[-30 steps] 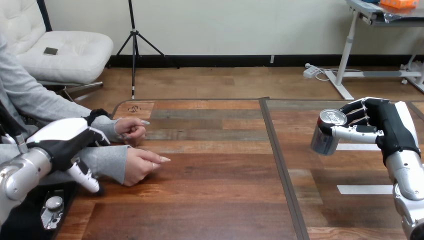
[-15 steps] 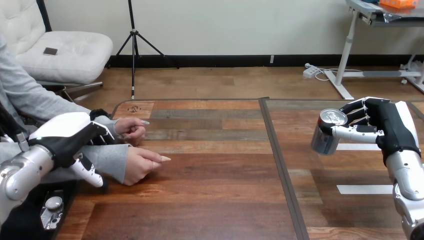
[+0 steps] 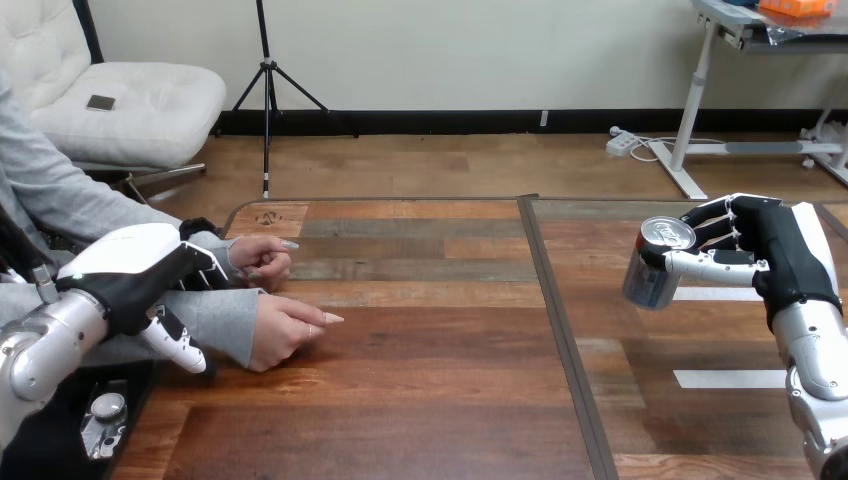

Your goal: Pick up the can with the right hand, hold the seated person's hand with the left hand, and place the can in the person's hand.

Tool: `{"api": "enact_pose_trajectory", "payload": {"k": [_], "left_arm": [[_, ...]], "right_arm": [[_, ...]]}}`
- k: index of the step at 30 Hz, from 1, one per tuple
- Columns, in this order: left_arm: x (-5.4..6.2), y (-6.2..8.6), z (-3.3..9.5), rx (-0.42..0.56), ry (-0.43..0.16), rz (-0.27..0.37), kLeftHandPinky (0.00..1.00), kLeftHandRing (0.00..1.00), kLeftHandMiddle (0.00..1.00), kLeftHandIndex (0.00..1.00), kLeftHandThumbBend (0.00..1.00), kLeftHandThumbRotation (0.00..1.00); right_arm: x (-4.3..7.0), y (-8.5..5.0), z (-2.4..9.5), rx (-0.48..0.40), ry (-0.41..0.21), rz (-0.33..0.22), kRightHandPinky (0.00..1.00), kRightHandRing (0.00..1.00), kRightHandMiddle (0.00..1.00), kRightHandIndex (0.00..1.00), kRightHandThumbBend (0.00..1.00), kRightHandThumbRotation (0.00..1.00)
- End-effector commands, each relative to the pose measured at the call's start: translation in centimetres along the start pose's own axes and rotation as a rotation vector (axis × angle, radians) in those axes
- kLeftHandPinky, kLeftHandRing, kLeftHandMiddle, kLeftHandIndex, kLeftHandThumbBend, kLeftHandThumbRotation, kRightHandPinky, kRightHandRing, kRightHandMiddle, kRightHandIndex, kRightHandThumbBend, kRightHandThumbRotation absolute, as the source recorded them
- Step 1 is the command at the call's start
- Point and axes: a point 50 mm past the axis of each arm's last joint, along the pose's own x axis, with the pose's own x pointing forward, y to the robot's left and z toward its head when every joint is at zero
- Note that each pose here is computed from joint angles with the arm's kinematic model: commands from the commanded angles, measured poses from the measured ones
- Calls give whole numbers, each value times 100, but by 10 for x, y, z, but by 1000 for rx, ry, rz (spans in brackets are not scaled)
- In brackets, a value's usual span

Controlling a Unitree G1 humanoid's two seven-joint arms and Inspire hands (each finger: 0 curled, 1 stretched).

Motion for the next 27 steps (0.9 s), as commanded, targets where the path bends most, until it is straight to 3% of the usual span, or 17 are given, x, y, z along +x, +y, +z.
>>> {"api": "enact_pose_trajectory", "payload": {"k": [1,10,27], "left_arm": [[5,23,5,16,-21,85,48,56,62,61,92,0],[5,24,6,51,-19,64,44,52,58,57,91,0],[8,22,5,150,21,13,51,61,66,64,95,0]], "right_arm": [[15,-9,36,34,-139,-49,38,40,44,44,80,0],[15,-10,37,29,-141,-48,40,41,44,44,80,0],[15,-10,36,30,-134,-51,38,41,44,44,81,0]]}}
